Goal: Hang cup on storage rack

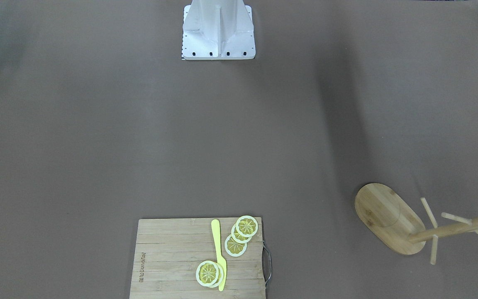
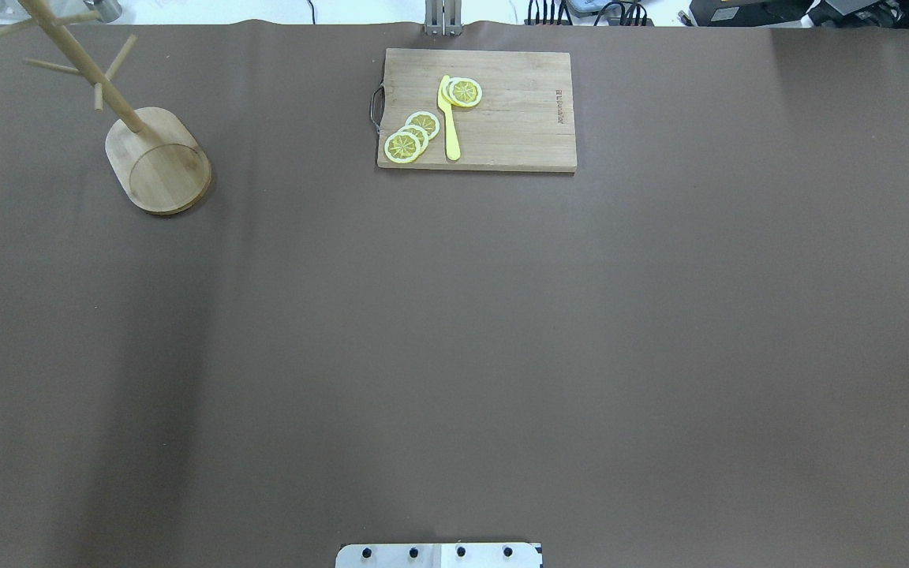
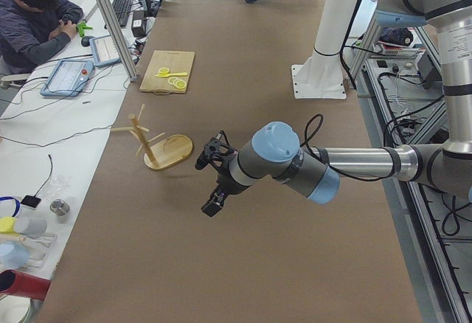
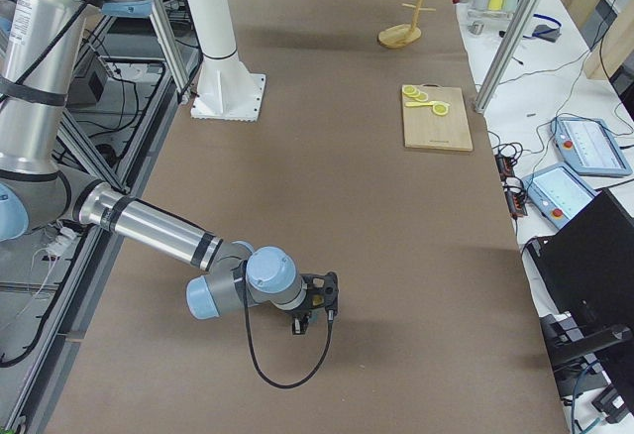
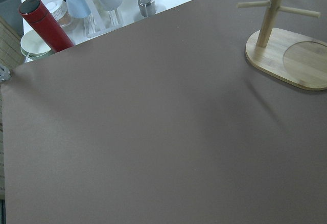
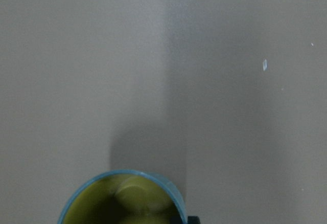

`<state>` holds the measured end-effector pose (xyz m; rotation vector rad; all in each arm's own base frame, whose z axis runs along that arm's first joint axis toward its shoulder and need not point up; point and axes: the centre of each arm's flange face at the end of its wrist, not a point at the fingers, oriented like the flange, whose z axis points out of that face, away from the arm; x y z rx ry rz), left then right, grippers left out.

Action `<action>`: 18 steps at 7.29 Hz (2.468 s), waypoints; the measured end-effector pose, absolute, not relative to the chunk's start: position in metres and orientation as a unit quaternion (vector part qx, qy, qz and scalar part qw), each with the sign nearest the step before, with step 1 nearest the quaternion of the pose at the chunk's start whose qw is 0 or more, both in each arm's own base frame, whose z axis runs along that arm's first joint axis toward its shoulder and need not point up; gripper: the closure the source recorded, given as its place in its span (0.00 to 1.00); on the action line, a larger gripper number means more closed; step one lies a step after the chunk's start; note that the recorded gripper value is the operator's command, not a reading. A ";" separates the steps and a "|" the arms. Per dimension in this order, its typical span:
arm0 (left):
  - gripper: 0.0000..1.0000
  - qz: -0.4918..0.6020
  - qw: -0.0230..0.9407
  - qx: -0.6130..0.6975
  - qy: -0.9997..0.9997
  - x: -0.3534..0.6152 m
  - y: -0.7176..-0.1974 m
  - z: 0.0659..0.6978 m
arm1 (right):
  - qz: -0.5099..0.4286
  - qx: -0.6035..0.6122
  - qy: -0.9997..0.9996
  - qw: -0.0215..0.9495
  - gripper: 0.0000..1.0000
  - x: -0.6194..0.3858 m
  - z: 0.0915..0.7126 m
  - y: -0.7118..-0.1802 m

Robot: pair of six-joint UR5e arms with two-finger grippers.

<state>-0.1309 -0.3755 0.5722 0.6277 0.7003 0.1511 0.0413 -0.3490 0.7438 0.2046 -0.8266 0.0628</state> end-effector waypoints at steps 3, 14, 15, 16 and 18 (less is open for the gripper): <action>0.01 0.070 0.890 0.298 0.338 -0.131 -0.375 0.576 | 0.117 0.098 -0.435 0.887 1.00 0.037 0.676 -0.370; 0.01 0.065 0.889 0.287 0.351 -0.129 -0.372 0.586 | 0.271 0.039 -0.471 0.838 1.00 -0.196 0.401 -0.478; 0.01 0.064 0.890 0.286 0.351 -0.129 -0.373 0.589 | 0.283 0.034 -0.454 0.844 1.00 -0.227 0.368 -0.476; 0.01 0.064 0.890 0.284 0.351 -0.129 -0.373 0.590 | 0.295 0.026 -0.440 0.848 1.00 -0.257 0.334 -0.474; 0.01 0.063 0.890 0.284 0.351 -0.129 -0.373 0.591 | 0.320 0.005 -0.411 0.853 1.00 -0.328 0.271 -0.459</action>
